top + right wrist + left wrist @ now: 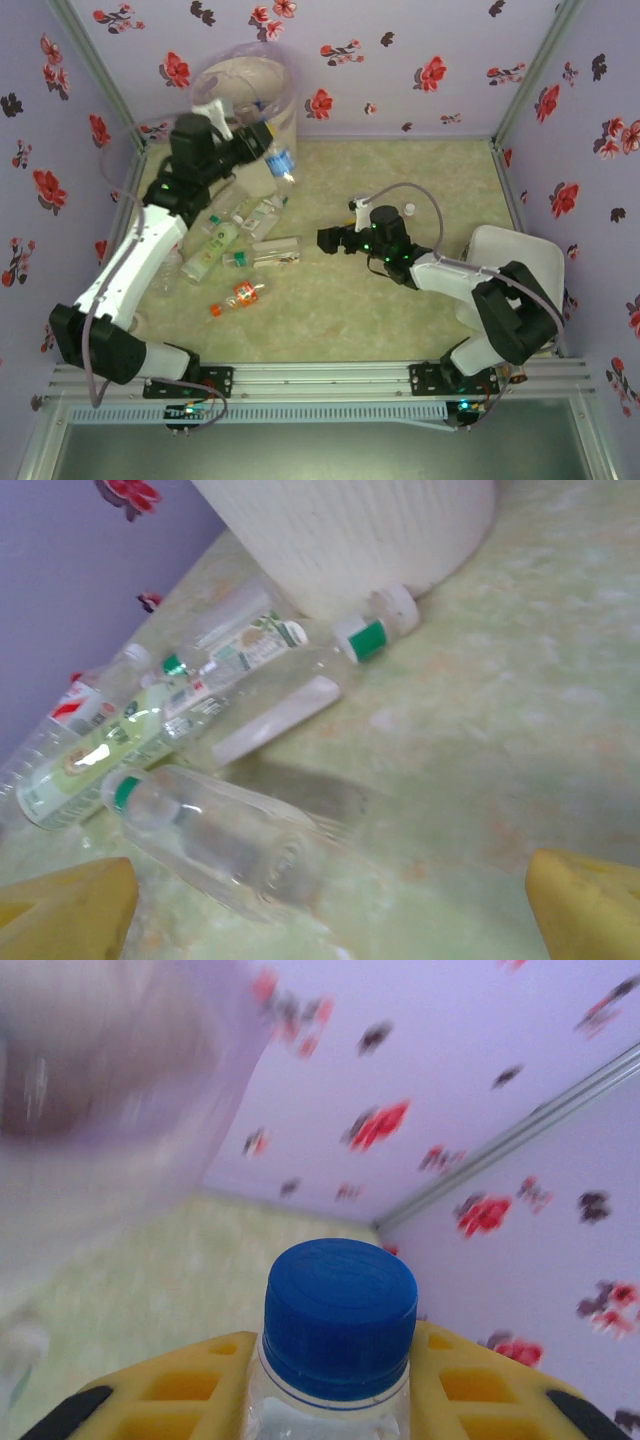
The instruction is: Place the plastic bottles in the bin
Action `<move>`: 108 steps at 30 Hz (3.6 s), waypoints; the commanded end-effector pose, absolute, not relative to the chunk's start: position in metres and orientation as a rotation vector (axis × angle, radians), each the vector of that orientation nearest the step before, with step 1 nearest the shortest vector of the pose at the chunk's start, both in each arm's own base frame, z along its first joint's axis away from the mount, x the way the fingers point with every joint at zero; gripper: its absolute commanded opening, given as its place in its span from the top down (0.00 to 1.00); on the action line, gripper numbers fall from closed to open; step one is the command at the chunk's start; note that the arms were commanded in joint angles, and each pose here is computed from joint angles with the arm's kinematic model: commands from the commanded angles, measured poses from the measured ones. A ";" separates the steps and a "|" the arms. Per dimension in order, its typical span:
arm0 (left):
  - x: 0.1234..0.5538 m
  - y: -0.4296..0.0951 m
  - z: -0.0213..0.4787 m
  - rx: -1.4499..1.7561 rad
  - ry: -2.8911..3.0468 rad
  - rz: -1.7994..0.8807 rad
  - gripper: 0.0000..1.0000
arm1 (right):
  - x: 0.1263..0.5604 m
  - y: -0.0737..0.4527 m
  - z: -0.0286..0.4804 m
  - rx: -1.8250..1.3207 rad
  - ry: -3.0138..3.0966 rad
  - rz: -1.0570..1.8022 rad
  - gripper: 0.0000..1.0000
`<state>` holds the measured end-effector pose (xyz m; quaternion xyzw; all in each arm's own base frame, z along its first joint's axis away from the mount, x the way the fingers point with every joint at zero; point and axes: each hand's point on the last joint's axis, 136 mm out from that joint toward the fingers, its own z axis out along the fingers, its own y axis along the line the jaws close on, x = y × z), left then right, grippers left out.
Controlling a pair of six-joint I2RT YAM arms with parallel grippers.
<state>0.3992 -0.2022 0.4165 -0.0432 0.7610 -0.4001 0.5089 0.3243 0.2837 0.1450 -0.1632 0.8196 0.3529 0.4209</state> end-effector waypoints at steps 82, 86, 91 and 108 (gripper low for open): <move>0.289 -0.064 0.301 -0.220 2.219 -0.548 0.00 | 0.294 0.411 0.039 -2.024 1.961 0.779 0.16; 0.291 -0.066 0.303 -0.219 2.192 -0.570 0.03 | 0.292 0.410 0.039 -2.024 1.958 0.786 0.24; 0.304 -0.067 0.299 -0.239 2.198 -0.583 0.04 | 0.289 0.405 0.044 -2.032 1.953 0.774 0.34; 0.339 -0.109 0.329 -0.273 1.949 -1.038 0.02 | 0.301 0.376 0.104 -1.659 1.958 0.758 0.51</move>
